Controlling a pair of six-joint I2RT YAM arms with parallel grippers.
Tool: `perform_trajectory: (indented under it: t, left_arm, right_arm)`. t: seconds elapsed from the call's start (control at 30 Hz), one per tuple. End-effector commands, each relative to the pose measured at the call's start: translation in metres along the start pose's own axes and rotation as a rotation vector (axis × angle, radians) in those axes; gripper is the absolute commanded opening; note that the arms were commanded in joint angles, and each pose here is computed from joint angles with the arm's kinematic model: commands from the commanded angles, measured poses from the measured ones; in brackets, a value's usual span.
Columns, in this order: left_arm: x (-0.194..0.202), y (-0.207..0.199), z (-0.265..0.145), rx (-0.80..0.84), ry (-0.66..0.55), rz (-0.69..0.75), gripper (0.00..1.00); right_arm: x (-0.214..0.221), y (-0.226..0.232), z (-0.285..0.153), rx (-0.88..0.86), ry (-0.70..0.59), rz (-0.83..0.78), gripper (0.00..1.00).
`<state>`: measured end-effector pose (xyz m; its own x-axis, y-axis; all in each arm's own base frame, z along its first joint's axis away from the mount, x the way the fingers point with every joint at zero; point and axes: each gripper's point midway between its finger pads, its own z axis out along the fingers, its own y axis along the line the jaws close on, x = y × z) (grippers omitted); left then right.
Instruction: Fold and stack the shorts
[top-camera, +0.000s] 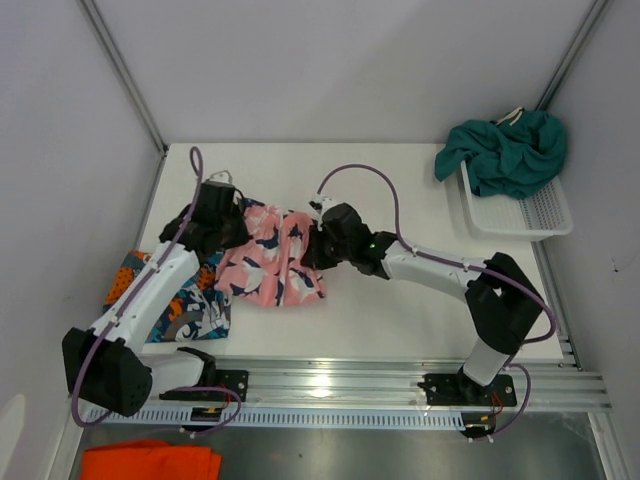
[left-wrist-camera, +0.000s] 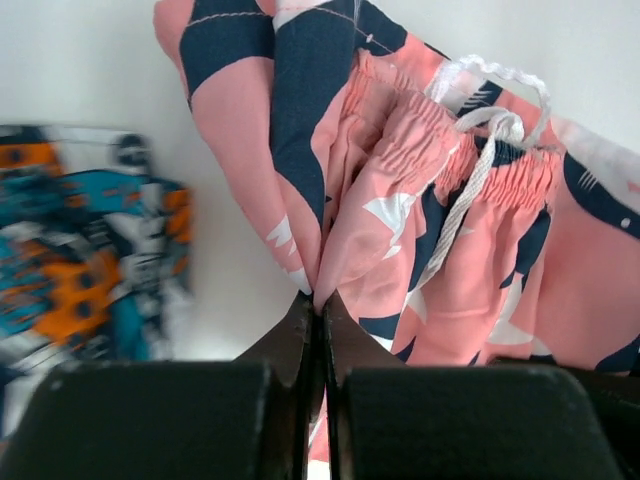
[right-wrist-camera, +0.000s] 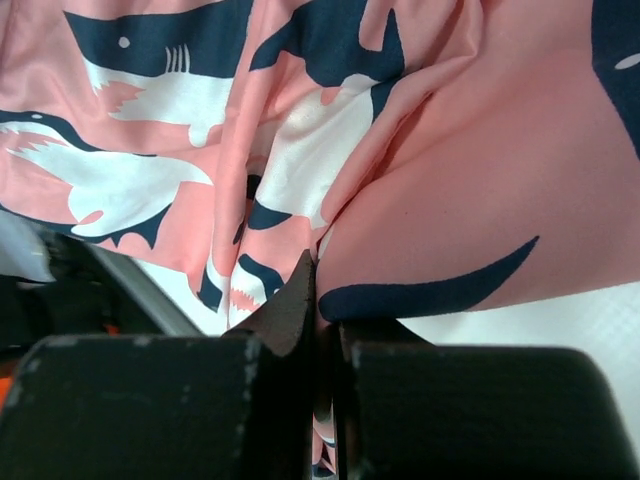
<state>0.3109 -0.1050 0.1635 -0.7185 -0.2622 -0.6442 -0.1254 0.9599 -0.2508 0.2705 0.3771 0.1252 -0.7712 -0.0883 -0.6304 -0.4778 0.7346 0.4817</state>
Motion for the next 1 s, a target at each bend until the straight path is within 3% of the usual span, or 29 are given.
perform_trajectory:
  t: [0.0,0.2,0.37,0.6,0.97]
  left_arm:
    - [-0.016,0.045,-0.043,-0.148,-0.012,-0.014,0.0]
    - [-0.02,0.095,-0.088,-0.277,-0.069,-0.106,0.0]
    - [-0.028,0.152,-0.114,-0.425,-0.117,-0.222,0.0]
    - [-0.041,0.197,-0.152,-0.564,-0.216,-0.321,0.0]
    - [-0.034,0.242,-0.127,-0.681,-0.142,-0.413,0.0]
  right_arm:
    - [-0.026,0.058,0.014,-0.148,-0.076,0.002,0.0]
    - [-0.027,0.126,0.044,-0.377,-0.098,0.019,0.0]
    - [-0.02,0.174,0.058,-0.491,-0.118,0.007,0.0]
    - [-0.01,0.234,0.089,-0.641,-0.137,0.058,0.0]
    - [0.008,0.261,0.12,-0.589,-0.255,0.118,0.0]
